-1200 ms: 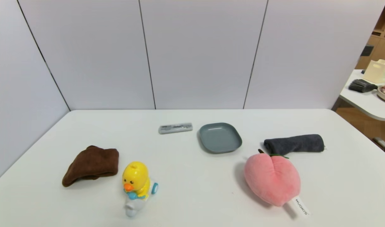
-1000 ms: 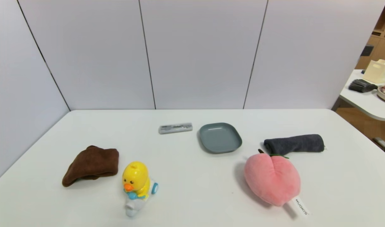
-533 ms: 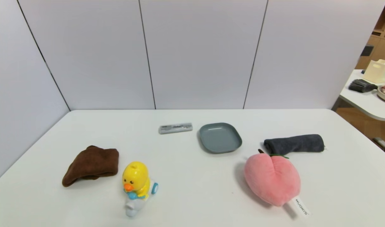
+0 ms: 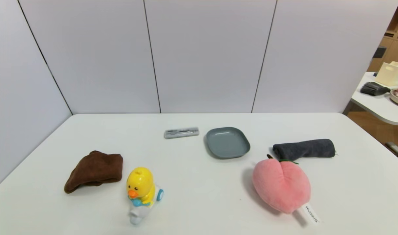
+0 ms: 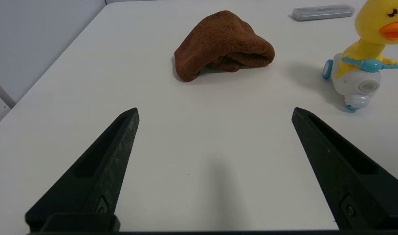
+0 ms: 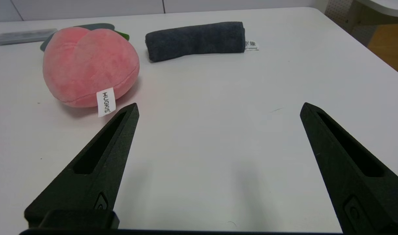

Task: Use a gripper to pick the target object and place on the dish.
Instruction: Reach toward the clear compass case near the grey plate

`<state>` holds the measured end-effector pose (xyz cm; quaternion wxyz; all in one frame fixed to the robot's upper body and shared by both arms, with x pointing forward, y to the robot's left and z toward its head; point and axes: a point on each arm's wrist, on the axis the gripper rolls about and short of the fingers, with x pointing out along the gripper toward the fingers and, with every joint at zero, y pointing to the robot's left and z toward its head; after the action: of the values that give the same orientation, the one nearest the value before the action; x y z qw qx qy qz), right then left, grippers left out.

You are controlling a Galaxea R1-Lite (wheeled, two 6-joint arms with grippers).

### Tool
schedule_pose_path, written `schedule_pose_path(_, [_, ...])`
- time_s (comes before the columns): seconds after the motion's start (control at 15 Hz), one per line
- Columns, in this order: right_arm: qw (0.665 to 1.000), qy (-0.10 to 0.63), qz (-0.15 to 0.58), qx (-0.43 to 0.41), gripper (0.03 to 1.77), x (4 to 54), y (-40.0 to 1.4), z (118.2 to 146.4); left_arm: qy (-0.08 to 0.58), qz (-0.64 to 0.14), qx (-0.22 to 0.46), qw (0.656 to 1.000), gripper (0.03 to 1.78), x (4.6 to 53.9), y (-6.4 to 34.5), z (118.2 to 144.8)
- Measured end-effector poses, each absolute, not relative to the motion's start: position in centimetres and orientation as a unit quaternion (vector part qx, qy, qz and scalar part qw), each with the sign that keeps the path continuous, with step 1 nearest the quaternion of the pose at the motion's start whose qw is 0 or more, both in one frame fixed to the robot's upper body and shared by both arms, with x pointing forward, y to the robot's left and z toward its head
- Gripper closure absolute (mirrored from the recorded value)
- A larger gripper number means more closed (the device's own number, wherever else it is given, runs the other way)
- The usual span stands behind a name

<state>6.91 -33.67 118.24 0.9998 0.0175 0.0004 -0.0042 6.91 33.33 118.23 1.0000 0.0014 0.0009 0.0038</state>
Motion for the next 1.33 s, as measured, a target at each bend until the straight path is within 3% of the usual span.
schedule_pose_path(0.4, [1.0, 0.0, -0.004, 0.017, 0.09, 6.9, -33.7, 118.2, 0.02, 0.002, 0.004, 1.0, 0.12, 6.6, 33.3, 119.1])
schedule_pose_path(0.87, [1.0, 0.0, -0.005, 0.018, 0.09, 6.9, -33.7, 118.2, 0.124, -0.028, 0.102, 0.987, 0.12, 8.1, 33.3, 130.6])
schedule_pose_path(1.13, [1.0, 0.0, -0.004, 0.017, 0.09, 6.9, -33.7, 118.2, 0.185, -0.076, 0.182, 0.963, 0.12, 15.4, 33.0, 136.8])
schedule_pose_path(1.33, [1.0, 0.0, -0.004, 0.018, 0.09, 6.9, -33.7, 118.2, 0.208, -0.129, 0.231, 0.942, 0.12, 22.7, 32.0, 139.9])
